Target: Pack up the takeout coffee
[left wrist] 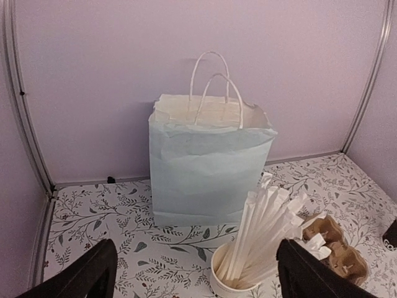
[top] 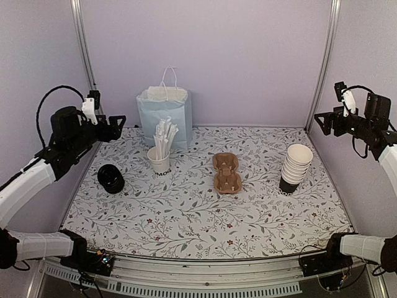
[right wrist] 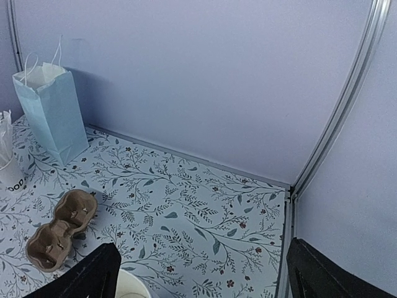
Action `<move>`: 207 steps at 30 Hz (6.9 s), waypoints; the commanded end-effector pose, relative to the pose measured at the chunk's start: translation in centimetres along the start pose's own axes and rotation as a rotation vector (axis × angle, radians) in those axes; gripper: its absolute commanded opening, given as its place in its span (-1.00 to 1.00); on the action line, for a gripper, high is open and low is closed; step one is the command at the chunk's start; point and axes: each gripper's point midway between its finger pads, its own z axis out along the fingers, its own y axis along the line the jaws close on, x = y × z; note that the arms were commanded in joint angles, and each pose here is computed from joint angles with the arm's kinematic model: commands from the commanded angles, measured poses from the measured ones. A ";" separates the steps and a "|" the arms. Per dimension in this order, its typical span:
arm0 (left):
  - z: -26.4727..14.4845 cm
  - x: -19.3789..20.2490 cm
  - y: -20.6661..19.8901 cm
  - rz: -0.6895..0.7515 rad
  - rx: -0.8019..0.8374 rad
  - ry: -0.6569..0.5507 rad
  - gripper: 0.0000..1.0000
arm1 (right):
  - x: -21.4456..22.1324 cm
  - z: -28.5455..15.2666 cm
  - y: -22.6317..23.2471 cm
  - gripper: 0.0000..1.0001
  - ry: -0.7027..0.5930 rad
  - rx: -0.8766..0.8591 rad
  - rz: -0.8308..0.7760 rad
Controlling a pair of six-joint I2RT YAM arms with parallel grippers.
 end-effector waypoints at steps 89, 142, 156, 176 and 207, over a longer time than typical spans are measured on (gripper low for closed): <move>-8.7 13.9 -38.2 -0.084 0.912 0.533 0.61 | 5.8 6.3 6.2 -1.00 0.500 -0.210 -0.477; -9.0 11.5 -4.4 -0.063 -0.256 0.592 0.82 | 19.6 -2.7 43.8 -0.97 0.369 -1.147 -1.000; -8.3 14.2 1.2 -0.073 -0.449 0.696 0.64 | 16.5 -3.0 44.0 -0.02 0.312 -1.141 -0.997; -4.7 18.3 10.7 -0.112 -0.511 0.737 0.03 | 13.5 1.2 25.0 -0.06 0.119 -0.821 -0.363; -3.2 19.6 12.2 -0.076 -0.556 0.783 -0.85 | 15.7 2.8 25.1 -0.05 0.203 -0.835 -0.373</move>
